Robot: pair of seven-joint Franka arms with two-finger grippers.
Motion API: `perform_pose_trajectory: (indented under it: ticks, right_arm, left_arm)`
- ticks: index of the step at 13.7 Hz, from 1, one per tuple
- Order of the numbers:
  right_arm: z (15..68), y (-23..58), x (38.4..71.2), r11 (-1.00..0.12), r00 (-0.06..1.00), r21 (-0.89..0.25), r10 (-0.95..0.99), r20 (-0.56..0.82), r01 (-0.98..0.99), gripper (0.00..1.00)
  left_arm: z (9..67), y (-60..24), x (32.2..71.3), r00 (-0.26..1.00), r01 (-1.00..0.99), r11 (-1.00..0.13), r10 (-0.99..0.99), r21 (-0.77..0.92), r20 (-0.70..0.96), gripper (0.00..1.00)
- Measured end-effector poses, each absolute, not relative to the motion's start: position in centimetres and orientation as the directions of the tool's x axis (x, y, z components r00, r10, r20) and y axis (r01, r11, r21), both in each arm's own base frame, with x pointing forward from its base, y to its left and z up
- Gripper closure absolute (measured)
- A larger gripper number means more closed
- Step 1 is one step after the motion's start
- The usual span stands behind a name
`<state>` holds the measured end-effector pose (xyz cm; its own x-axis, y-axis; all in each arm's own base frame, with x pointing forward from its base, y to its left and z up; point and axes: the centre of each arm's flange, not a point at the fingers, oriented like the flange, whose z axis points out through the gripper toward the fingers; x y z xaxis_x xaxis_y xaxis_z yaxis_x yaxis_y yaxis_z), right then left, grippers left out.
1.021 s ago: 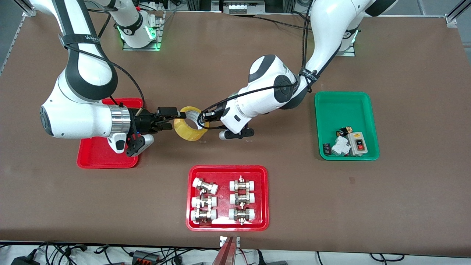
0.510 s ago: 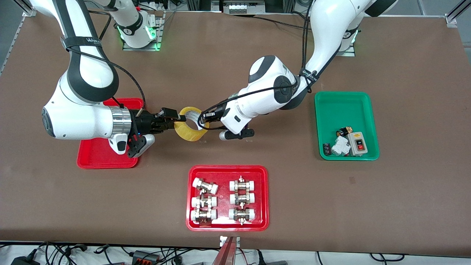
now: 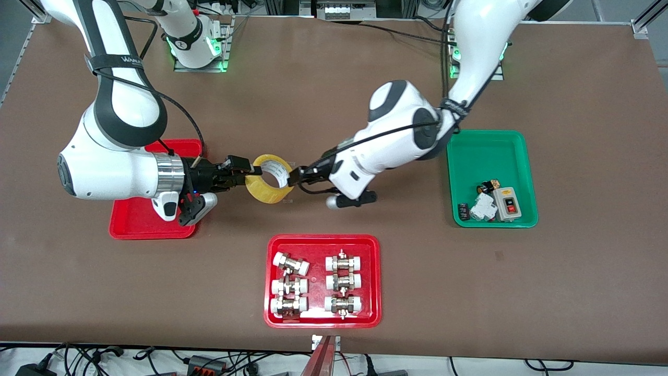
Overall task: Left arm passes tape to right arm into tray
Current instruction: 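Open the left gripper and withdraw it while the right gripper holds tape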
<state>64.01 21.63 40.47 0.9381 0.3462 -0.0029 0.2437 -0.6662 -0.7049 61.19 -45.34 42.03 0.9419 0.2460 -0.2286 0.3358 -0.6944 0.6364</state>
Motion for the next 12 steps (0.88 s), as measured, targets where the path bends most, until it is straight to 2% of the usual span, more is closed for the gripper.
perform_pose_trajectory:
  ticks: [2,3,6,12]
  right_arm:
    - [40.2,18.7,64.5,-0.647,0.929,-0.712,0.368,0.019,0.271,0.46]
    - [40.0,16.4,64.6,-0.632,0.923,-0.726,0.385,0.010,0.271,0.46]
    - [38.3,7.5,64.4,-0.604,0.901,-0.745,0.434,-0.011,0.282,0.46]
    - [28.6,-6.3,62.5,-0.526,0.855,-0.795,0.518,-0.018,0.302,0.46]
  left_arm:
    - [43.6,-40.4,62.3,0.949,0.307,-0.786,0.211,0.537,-0.235,0.07]
    - [44.2,-37.7,62.7,0.962,0.264,-0.851,0.194,0.455,-0.194,0.00]
    - [47.4,-32.4,62.7,0.980,0.193,-0.948,0.173,0.255,-0.099,0.00]
    - [51.6,-21.4,61.0,0.946,0.235,-0.972,0.228,0.002,-0.231,0.00]
